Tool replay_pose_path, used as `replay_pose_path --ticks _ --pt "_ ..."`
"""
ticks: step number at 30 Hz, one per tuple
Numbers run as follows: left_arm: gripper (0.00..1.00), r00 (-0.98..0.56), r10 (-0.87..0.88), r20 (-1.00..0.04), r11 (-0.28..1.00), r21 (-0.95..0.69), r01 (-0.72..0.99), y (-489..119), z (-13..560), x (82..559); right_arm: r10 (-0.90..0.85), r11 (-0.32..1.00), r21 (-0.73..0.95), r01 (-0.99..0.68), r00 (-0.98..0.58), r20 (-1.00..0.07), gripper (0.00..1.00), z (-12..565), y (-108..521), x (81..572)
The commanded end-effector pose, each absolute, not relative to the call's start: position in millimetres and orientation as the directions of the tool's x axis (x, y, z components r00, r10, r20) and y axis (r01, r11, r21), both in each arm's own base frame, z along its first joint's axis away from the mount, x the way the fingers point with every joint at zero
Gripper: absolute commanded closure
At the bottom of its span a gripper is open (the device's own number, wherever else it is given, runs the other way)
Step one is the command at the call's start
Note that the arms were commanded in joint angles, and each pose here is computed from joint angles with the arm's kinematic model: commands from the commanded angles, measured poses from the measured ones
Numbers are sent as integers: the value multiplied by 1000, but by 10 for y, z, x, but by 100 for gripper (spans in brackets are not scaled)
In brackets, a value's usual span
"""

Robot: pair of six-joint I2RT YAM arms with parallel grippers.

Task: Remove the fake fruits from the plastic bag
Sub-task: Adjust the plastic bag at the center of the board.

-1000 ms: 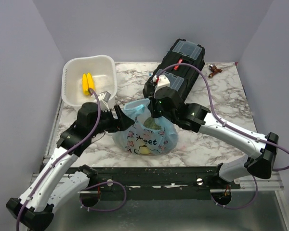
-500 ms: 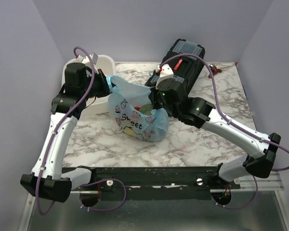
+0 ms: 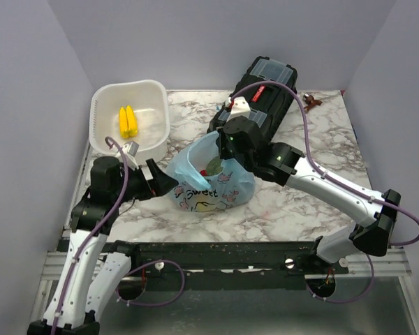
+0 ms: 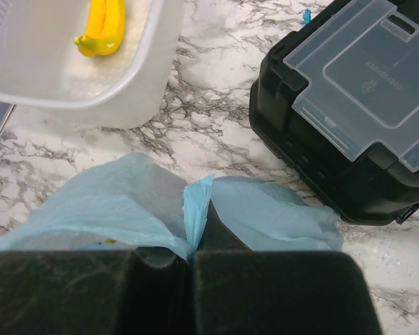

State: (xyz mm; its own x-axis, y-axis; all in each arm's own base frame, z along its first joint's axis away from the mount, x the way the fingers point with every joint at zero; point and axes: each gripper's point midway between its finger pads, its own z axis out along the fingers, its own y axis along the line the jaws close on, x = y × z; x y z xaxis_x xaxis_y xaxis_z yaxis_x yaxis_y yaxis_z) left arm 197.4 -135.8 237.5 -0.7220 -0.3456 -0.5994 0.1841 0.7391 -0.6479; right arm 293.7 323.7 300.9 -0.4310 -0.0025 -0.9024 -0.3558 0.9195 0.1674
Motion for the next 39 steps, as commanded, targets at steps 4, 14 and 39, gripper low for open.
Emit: replay_pose_path --ticks 4,14,39 --pt "4 -775 -459 -434 494 -850 184 -1618 2167 1484 67 909 234 -345 -433 -899 99 3063 3307 2955" --pt "1 -681 -340 -649 580 -714 392 -1659 2479 1195 72 905 248 -346 -451 -890 99 3032 3385 2972" --pt "49 -452 -16 -892 993 -66 95 -1657 3145 1897 89 917 256 -306 -468 -879 99 3070 3177 2871"
